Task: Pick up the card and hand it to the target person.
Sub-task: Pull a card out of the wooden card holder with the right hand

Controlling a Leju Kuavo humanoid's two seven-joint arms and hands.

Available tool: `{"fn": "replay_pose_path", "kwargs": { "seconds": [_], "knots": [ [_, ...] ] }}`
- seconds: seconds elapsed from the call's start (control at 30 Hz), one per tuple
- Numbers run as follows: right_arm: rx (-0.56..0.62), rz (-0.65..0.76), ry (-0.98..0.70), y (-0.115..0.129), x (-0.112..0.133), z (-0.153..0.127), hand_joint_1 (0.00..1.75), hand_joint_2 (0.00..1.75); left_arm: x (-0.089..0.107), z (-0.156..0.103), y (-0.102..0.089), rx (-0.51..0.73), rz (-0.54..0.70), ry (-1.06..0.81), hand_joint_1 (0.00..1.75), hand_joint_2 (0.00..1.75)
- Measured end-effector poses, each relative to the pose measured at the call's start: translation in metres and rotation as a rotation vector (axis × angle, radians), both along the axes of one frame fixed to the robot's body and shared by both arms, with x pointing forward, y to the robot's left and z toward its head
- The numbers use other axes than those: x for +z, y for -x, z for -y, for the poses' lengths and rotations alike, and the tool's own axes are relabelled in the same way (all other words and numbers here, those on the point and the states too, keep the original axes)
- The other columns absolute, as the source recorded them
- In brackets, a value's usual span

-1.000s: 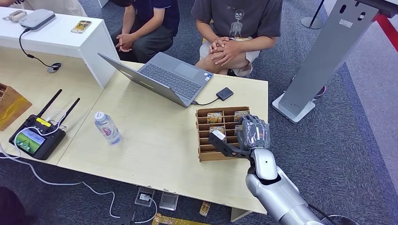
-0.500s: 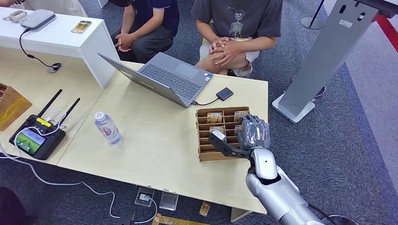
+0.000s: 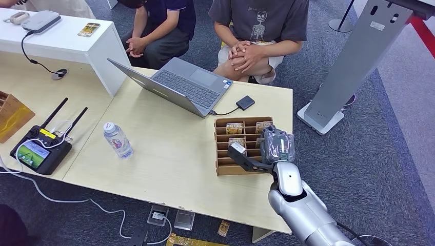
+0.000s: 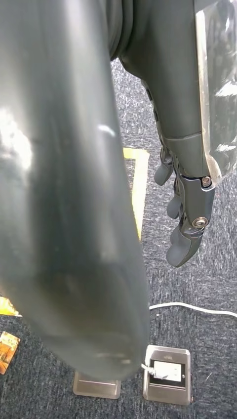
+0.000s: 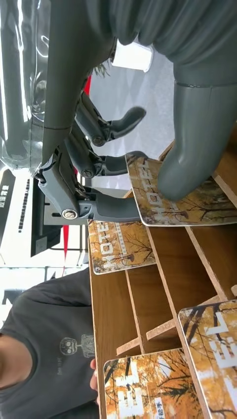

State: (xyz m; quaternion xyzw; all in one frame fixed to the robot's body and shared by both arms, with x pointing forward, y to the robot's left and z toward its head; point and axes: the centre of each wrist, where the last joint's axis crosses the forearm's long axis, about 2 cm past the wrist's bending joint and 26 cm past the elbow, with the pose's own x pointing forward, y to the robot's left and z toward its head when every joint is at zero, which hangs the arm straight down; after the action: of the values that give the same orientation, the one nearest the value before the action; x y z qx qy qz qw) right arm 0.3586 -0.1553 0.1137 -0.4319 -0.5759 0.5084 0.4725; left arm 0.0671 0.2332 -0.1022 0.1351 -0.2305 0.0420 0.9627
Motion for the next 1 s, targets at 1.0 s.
{"fn": "replay_pose_path", "kwargs": {
  "seconds": [1.0],
  "knots": [
    [0.038,0.227,-0.048,0.009,0.03,-0.013,1.71,1.75,0.0,0.002,0.0,0.017,-0.004,-0.005,0.0,0.0]
  ]
}}
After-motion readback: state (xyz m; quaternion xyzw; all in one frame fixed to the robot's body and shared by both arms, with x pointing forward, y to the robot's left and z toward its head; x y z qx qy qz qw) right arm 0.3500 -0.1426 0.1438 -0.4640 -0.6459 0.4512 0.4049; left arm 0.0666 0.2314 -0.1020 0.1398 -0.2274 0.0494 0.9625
